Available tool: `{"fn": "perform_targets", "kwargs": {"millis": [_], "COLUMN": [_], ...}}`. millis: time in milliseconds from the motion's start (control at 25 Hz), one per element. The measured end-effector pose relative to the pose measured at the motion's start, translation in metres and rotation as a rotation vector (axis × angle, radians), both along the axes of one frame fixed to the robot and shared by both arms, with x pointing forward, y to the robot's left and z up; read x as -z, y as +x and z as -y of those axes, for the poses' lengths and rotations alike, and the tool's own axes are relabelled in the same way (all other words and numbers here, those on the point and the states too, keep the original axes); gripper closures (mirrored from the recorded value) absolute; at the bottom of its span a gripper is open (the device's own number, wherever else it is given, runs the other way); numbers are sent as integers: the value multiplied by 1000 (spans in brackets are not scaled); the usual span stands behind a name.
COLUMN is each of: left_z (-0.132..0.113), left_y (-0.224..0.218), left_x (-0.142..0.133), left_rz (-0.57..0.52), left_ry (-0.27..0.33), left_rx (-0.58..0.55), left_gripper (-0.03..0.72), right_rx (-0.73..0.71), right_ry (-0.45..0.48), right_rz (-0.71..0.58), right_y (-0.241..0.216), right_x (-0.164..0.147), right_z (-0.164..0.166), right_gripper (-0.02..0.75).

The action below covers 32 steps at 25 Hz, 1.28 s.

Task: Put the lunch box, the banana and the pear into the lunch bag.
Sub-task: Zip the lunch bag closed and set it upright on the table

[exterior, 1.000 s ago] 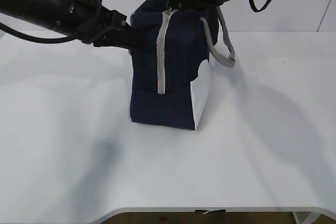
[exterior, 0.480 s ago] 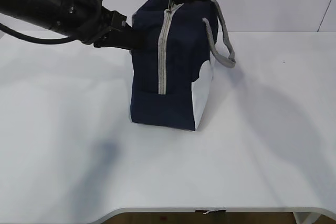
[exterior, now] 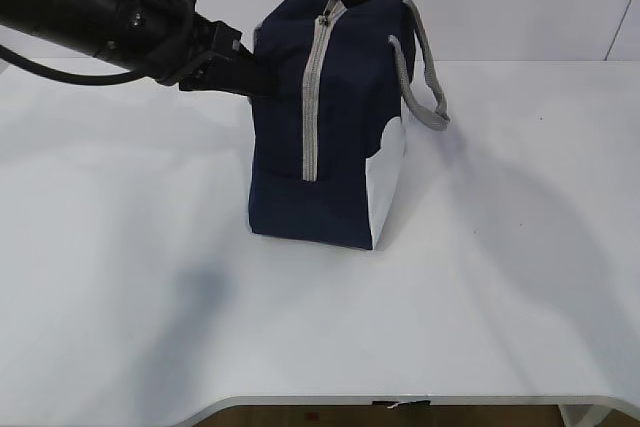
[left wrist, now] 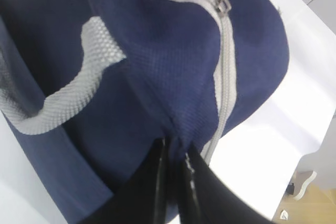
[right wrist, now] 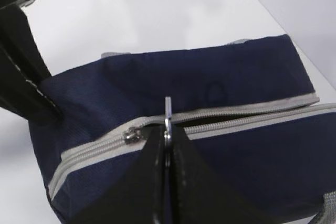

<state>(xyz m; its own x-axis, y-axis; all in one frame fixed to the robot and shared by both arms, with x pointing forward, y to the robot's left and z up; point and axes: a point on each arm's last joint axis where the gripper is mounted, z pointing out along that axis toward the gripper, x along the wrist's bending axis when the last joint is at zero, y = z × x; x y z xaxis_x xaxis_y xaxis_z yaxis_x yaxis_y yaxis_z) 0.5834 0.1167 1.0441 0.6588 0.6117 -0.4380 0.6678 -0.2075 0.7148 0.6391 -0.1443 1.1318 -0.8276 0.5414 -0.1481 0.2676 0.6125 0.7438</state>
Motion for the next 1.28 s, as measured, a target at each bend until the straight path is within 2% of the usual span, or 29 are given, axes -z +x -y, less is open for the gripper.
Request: {"fn": "perform_targets", "kwargs": {"millis": [480, 800, 1280], "left_z": [1, 1, 1], "left_y": [-1, -1, -1], "left_x": [0, 0, 0], "left_rz": [-1, -2, -5], "left_ry": [1, 2, 2], "left_rx": [5, 8, 13], "left_gripper": [662, 661, 658], "right_rx": [-31, -59, -51], "right_ry": [-32, -75, -82], "right_rz": [-71, -100, -112], "right_y": [5, 0, 5], "right_x": [6, -5, 2], "right_z": [-3, 0, -1], "right_gripper": [731, 731, 731]}}
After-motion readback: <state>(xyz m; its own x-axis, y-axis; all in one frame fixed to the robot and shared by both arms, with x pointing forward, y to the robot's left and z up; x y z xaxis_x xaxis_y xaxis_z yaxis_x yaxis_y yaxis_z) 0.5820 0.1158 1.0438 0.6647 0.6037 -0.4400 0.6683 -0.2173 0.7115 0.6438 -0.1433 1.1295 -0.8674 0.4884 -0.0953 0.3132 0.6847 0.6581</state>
